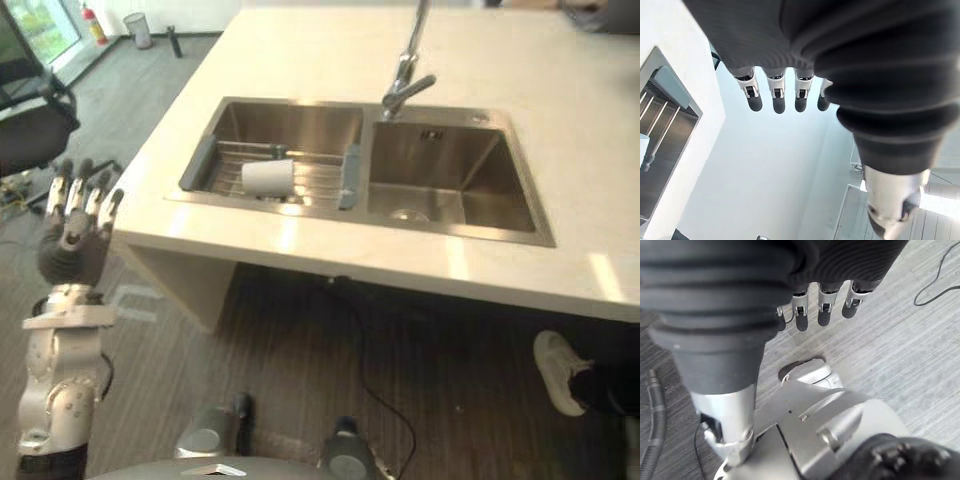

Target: Walk over to the sink, pick up the cup, carry it to the dishwasher, place the cup inside the dishwasher, then close the dishwasher door

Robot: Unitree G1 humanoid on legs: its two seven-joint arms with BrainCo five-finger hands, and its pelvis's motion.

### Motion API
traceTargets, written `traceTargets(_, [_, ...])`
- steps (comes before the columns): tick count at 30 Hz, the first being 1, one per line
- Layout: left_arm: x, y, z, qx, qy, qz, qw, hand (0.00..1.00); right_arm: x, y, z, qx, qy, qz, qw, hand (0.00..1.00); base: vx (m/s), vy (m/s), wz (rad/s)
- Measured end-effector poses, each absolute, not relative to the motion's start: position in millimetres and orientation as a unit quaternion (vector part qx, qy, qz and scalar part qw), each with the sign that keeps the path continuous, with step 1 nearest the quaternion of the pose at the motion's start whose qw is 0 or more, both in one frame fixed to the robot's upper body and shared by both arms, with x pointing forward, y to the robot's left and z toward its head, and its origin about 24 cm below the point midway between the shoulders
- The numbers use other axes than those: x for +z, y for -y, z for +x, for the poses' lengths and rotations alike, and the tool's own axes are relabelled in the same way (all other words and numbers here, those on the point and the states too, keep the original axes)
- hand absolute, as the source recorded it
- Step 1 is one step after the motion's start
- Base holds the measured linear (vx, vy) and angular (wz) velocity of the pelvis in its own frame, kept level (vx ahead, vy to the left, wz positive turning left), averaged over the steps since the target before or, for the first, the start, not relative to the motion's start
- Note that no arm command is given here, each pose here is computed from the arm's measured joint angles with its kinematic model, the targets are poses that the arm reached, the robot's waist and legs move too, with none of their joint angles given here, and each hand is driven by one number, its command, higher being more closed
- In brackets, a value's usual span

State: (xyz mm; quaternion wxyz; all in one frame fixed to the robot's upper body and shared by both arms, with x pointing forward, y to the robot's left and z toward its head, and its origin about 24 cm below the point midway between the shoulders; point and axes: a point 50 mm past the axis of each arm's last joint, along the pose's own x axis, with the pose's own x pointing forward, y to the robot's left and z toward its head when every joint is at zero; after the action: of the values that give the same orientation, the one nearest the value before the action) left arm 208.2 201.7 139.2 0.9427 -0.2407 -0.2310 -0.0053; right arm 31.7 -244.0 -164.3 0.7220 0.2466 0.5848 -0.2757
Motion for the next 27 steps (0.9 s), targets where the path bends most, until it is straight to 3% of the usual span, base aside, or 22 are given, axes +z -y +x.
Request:
traceTargets(7, [148.5,-179.7,212.5,-0.065,0.245,-0.258,0.932,0.00,-166.7,230.7,18.6,-0.284,-0.572,0.251,0.727,0.00,0.11,0.021,0.02])
traceTargets(8, [134.4,-162.7,219.2,-0.086,0.205,-0.276,0.935,0.00,-166.8,224.2,7.4,-0.240,-0.566,0.261,0.744,0.00,0.02,-0.001,0.07])
traceTargets(13, [134.3,-162.4,219.2,-0.086,0.205,-0.275,0.935,0.00,-166.8,224.2,7.4,-0.240,-0.566,0.262,0.744,0.00,0.00,0.000,-0.01])
traceTargets(23, [147.5,-153.5,229.2,-0.033,0.257,-0.212,0.942,0.00,-165.4,226.9,22.3,-0.291,-0.498,0.308,0.756,0.00,0.06,0.056,0.02])
traceTargets(27, [139.2,-164.3,232.9,0.014,0.262,-0.162,0.951,0.00,-167.0,222.4,40.0,-0.266,-0.502,0.296,0.768,0.00,0.13,0.069,0.38])
